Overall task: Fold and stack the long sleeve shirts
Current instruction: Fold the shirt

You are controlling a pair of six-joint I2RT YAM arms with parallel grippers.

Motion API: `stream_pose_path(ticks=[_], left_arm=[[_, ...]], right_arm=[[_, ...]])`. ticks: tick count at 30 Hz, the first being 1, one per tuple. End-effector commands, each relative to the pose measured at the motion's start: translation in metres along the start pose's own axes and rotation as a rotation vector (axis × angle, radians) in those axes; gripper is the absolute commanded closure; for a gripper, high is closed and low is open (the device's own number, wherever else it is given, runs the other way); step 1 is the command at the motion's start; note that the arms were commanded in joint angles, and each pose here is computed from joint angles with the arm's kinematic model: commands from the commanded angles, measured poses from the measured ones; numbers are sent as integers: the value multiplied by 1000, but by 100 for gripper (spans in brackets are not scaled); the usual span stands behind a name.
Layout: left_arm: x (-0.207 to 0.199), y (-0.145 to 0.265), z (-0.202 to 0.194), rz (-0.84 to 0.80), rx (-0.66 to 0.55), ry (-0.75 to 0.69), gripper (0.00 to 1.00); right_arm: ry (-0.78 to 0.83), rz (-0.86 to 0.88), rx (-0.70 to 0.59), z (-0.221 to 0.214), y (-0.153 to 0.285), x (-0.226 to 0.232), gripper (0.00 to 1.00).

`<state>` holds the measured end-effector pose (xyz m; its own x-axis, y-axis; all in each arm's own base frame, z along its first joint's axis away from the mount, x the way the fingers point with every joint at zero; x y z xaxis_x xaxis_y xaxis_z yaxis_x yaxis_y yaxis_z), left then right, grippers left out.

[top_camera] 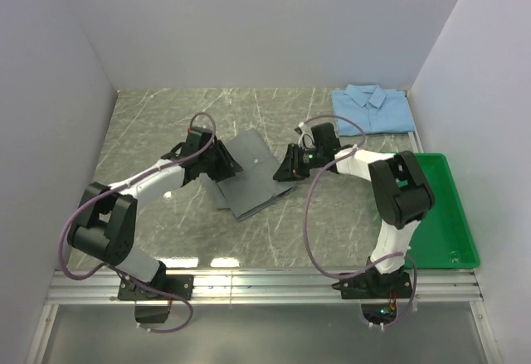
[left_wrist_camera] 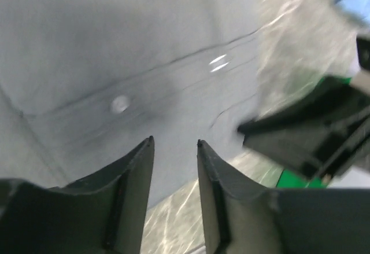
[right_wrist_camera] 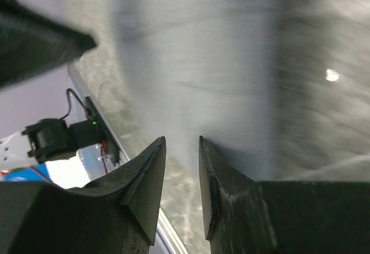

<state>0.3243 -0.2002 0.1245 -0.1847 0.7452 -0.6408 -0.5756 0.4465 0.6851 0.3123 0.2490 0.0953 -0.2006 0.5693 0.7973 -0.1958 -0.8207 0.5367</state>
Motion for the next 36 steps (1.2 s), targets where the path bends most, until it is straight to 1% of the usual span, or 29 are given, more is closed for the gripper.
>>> stream_pose_path(ticks=[1,3,7,9,11,15,17,19,20,21,22,23,24,25,26,27,28,29,31,32,36], left_arm=[[26,-13,-29,31,99,39,60],[47,-22,-44,81,135,65,61],[66,-33,-57,122,179,94,66],[70,-34,-59,135,178,90,66],[68,-33,-54,135,163,78,66],[60,-27,-47,119,139,53,64],[58,-25,-46,119,133,44,64],[58,-24,-45,122,129,36,64],[59,-24,-45,126,129,34,63],[60,-24,-45,131,128,32,63],[60,-23,-46,132,129,25,63],[61,-24,-46,135,130,24,63],[62,-24,-46,140,132,23,63],[62,-24,-47,140,134,22,63],[64,-25,-48,142,140,23,63],[63,-25,-48,135,142,25,63],[63,-26,-49,136,145,27,63],[63,-26,-49,137,147,27,63],[64,-26,-50,137,154,23,63],[65,-27,-51,141,155,22,63],[68,-26,-55,142,174,14,65]], right_arm=[[-50,22,5,-1,-5,-25,63],[-103,0,21,-8,-10,-43,64],[-211,-55,6,-9,-4,-72,65],[-224,-79,-9,-8,1,-77,65],[-203,-84,-20,-4,7,-73,65],[-53,-20,-83,18,19,-24,65],[19,31,-91,23,18,4,65],[78,87,-116,38,14,28,64],[65,102,-113,42,7,32,64],[112,144,-131,50,0,48,63],[118,160,-131,53,-6,52,62],[86,157,-114,54,-20,46,62],[112,189,-124,62,-28,58,61],[109,202,-124,64,-35,57,61],[65,201,-109,64,-48,49,60],[58,206,-117,69,-59,42,60],[57,216,-136,75,-58,46,60],[1,196,-133,75,-69,32,60],[-27,193,-145,79,-75,21,60],[-69,173,-138,77,-82,7,60],[-220,90,-181,68,-81,-38,60]])
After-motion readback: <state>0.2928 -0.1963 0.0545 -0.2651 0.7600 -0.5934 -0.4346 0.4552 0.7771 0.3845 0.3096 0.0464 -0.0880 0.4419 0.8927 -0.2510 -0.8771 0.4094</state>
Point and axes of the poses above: each gripper's point midway between its finger pads, its own y axis back along the fingers, its own x axis along the line the jaws close on, z = x × y, the point moved 3 cm from there along y, back along the fingers, and after that the axes turned 2 degrees about -y, right-handed, at the moved point
